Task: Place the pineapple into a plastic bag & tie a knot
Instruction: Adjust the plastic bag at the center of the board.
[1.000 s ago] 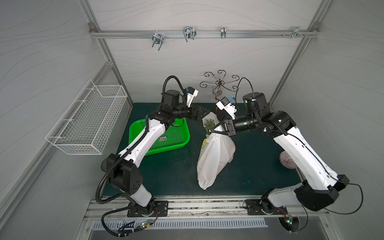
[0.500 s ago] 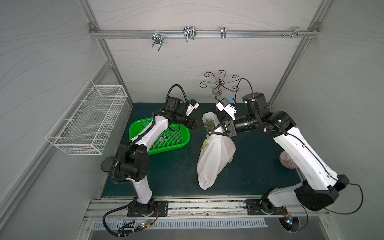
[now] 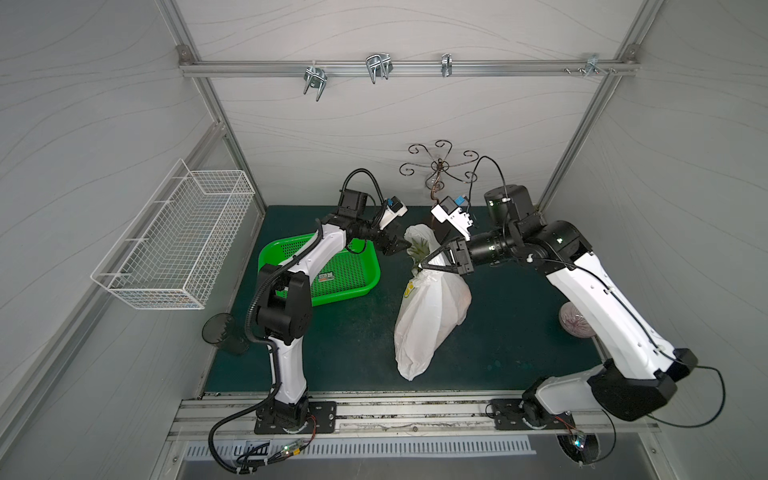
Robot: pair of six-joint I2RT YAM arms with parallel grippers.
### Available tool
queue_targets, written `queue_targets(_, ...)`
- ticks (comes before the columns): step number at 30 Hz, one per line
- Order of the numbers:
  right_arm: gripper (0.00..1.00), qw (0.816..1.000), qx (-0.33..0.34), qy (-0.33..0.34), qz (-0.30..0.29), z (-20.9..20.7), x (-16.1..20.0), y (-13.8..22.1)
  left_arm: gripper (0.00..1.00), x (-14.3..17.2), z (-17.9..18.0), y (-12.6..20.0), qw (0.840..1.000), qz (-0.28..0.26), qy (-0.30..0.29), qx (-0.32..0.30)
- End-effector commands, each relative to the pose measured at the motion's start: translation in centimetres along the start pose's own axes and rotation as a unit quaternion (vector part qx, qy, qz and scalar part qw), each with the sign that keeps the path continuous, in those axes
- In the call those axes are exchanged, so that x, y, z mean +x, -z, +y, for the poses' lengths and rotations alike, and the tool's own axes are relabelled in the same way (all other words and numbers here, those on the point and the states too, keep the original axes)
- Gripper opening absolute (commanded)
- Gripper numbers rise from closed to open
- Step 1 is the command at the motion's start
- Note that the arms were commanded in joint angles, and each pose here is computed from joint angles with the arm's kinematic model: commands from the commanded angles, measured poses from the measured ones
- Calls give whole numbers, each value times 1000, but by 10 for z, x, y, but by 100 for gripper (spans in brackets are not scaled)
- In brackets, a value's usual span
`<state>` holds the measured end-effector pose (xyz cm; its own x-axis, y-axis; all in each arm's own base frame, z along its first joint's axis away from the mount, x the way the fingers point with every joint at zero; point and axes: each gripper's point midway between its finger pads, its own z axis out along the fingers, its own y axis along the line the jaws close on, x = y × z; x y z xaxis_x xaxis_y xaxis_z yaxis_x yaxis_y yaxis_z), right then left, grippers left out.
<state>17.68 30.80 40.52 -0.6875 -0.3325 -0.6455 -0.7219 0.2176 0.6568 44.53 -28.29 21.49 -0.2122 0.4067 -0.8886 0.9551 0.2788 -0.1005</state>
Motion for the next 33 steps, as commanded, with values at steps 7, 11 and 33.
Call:
queue_targets(7, 0, 999, -27, 13, 14, 14, -1, -1, 81, -43, 1, -22, 992, -64, -101, 51)
queue_targets(11, 0, 999, -27, 10, 17, 13, -3, -2, 63, -38, -8, -40, 990, -46, -113, 67)
queue_targets(33, 0, 958, 261, -84, -88, -46, 32, 96, 0, -183, -27, 131, 965, -160, 200, -61)
